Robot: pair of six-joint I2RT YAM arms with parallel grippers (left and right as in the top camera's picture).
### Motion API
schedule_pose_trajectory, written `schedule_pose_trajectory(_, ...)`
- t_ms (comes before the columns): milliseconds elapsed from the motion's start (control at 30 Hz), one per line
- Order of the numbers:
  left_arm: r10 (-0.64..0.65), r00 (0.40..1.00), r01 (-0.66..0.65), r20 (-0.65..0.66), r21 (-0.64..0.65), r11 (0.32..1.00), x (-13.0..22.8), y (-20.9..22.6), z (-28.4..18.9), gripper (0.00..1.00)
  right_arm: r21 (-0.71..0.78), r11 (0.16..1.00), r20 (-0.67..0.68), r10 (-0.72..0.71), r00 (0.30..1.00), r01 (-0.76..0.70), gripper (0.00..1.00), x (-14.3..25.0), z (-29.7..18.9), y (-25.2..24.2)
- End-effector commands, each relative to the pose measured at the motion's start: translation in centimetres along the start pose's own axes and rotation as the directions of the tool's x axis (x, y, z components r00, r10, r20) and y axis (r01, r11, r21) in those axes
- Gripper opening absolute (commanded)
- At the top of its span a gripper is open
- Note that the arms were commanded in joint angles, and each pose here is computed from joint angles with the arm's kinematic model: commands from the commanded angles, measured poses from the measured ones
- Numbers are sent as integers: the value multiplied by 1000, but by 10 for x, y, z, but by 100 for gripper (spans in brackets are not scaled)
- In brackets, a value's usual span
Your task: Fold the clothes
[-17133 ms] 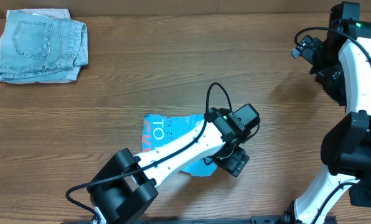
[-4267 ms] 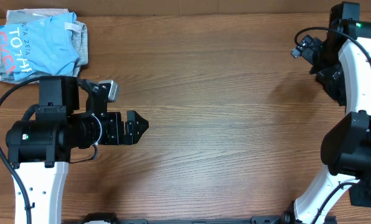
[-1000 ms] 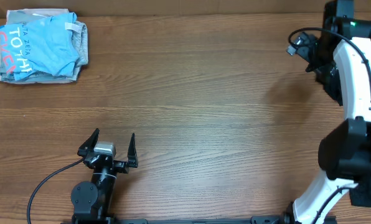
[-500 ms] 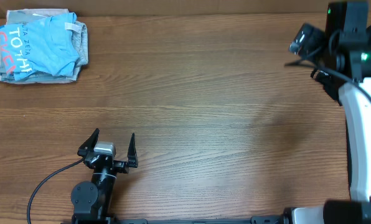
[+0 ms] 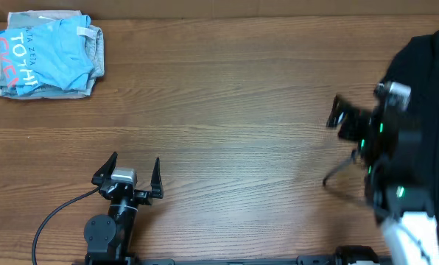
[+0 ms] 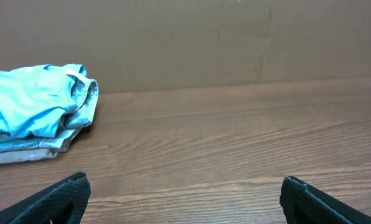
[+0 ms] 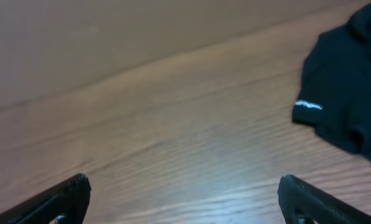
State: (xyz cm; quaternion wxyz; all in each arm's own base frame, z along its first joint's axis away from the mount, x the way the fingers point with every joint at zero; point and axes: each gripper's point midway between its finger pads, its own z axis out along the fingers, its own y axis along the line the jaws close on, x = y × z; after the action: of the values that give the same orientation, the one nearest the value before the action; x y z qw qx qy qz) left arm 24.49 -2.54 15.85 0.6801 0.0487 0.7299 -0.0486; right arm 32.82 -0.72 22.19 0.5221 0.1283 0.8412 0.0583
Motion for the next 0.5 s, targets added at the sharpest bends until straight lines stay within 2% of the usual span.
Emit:
schedule_pose_trajectory(0,12,1000,-12,3,-20,1000,0,4,0,100,-86,995,73,-40,997,46,100,33,-16,2)
schedule_pose_trajectory(200,12,1000,-12,3,-20,1000,0,4,0,100,-140,987,201,-52,978,82,100,79,-35,-6)
schedule_pose_trajectory(300,12,1000,-12,3,-20,1000,0,4,0,100,-163,979,285,-72,956,123,100,76,-44,-3)
schedule_pose_trajectory(367,12,1000,-12,3,-20,1000,0,4,0,100,-172,969,292,-119,949,175,100,79,-46,1)
schedule_pose_trajectory(467,12,1000,-12,3,-20,1000,0,4,0,100,-173,969,301,-120,946,178,100,80,-48,0)
